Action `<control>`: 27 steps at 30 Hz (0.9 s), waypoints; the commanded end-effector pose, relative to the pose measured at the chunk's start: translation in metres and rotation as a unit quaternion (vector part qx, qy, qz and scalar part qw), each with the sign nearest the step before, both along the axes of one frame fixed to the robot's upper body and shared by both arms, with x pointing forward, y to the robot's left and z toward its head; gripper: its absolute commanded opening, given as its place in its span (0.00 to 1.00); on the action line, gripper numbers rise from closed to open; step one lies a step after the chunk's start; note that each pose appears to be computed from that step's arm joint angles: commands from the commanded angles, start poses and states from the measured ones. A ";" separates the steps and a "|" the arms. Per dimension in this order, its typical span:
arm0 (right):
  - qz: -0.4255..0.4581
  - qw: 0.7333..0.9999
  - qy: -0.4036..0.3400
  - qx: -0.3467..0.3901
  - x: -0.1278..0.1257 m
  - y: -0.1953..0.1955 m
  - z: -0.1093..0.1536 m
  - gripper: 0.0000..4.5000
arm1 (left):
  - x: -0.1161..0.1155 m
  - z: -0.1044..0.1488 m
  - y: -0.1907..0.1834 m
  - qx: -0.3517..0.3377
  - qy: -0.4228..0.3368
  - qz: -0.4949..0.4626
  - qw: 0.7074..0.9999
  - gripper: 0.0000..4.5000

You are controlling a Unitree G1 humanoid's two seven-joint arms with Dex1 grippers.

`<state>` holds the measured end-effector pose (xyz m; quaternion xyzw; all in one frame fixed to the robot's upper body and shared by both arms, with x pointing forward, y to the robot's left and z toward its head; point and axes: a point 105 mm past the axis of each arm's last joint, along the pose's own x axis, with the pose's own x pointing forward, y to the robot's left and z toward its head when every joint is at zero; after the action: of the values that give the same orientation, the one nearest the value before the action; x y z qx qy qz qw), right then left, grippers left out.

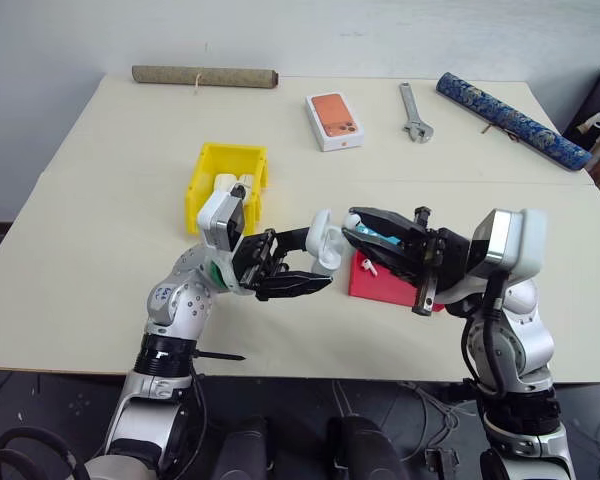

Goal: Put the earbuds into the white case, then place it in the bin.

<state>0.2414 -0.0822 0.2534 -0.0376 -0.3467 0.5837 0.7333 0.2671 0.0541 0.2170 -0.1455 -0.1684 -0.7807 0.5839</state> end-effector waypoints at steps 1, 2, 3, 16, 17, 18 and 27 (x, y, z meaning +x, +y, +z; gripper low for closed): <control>0.011 1.000 -0.006 -0.003 -0.006 0.002 -0.003 0.10 | -0.007 0.008 -0.002 -0.012 -0.024 -0.006 1.000 0.62; 0.011 1.000 -0.006 -0.004 -0.006 0.003 -0.004 0.10 | -0.008 0.008 -0.002 -0.012 -0.024 -0.006 1.000 0.62; 0.014 1.000 -0.005 -0.006 -0.007 0.004 -0.006 0.10 | -0.008 0.008 -0.003 -0.012 -0.025 -0.006 1.000 0.62; 0.029 0.999 0.008 -0.031 0.000 0.019 -0.012 0.10 | -0.012 0.003 -0.006 -0.006 -0.030 -0.011 0.999 0.62; 0.029 0.999 0.011 -0.034 0.001 0.019 -0.012 0.10 | -0.012 0.003 -0.007 -0.006 -0.032 -0.011 0.999 0.62; 0.028 0.999 0.012 -0.041 0.003 0.020 -0.013 0.10 | -0.012 0.004 -0.007 -0.007 -0.033 -0.010 0.999 0.62; 0.049 0.996 0.057 -0.055 0.005 0.020 -0.011 0.30 | -0.010 0.005 -0.008 -0.014 -0.041 0.000 0.999 0.62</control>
<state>0.2502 -0.0691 0.2432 -0.0277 -0.2839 0.6227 0.7286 0.2660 0.0537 0.2082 -0.1333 -0.1691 -0.7728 0.5970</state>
